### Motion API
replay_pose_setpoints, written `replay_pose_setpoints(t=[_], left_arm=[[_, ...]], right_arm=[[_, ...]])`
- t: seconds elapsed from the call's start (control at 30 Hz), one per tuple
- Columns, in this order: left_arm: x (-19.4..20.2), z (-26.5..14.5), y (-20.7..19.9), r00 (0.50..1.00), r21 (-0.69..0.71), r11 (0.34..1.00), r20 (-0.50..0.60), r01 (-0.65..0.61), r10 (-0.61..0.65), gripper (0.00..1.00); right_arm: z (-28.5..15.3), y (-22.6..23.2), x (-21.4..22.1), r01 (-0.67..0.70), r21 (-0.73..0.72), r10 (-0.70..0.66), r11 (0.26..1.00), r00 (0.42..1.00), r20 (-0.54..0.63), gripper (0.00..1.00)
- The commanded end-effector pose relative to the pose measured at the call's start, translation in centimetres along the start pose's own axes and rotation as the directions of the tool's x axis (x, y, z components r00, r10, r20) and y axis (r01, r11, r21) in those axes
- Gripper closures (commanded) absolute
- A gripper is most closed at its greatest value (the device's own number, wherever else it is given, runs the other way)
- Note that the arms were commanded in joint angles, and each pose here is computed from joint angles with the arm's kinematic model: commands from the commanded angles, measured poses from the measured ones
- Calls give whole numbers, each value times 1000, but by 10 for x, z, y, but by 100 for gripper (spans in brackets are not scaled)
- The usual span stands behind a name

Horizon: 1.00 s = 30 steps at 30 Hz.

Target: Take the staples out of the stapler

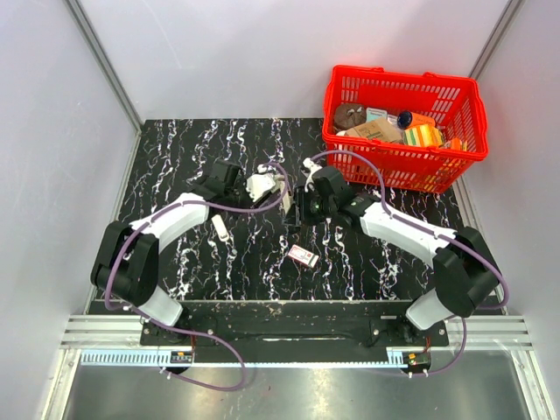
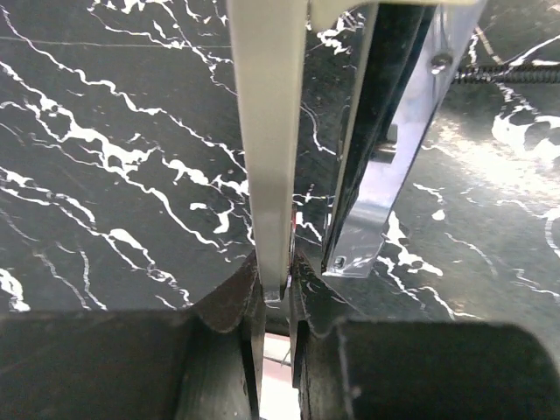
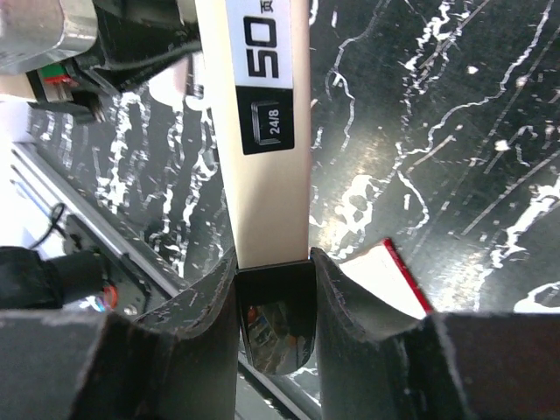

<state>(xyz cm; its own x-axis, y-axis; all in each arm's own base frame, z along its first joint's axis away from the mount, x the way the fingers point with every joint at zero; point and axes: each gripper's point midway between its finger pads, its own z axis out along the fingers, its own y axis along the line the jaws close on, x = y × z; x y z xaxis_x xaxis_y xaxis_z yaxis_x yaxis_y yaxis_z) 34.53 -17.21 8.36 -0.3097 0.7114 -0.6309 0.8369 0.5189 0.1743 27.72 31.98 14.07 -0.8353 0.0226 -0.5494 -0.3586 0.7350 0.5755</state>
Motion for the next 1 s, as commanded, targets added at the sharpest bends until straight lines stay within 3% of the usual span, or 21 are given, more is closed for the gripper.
replay_pose_setpoints(t=[0.0, 0.27, 0.57, 0.7, 0.83, 0.97], left_arm=[[-5, -13, 46, 981, -268, 943, -57, -196, 187, 100], [13, -8, 37, 917, -360, 843, -181, -399, 356, 100], [2, -4, 23, 848, -432, 732, -209, -527, 487, 100], [-7, -3, 16, 881, -410, 781, -170, -471, 442, 100], [-30, -9, -5, 951, -302, 903, -56, -305, 303, 100], [-54, -22, -48, 985, -72, 985, 66, -157, 161, 85]], right_arm=[[-14, -35, 3, 85, 122, -80, 989, 996, -47, 100], [-19, -58, 0, 75, 164, -69, 984, 997, -42, 100], [-14, -55, -12, 87, 156, -85, 984, 996, -19, 100], [-13, -51, -19, 79, 146, -80, 986, 997, -1, 100], [-12, -36, -42, 70, 115, -78, 991, 995, 65, 100], [-13, -17, -78, 50, 89, -64, 995, 985, 162, 100]])
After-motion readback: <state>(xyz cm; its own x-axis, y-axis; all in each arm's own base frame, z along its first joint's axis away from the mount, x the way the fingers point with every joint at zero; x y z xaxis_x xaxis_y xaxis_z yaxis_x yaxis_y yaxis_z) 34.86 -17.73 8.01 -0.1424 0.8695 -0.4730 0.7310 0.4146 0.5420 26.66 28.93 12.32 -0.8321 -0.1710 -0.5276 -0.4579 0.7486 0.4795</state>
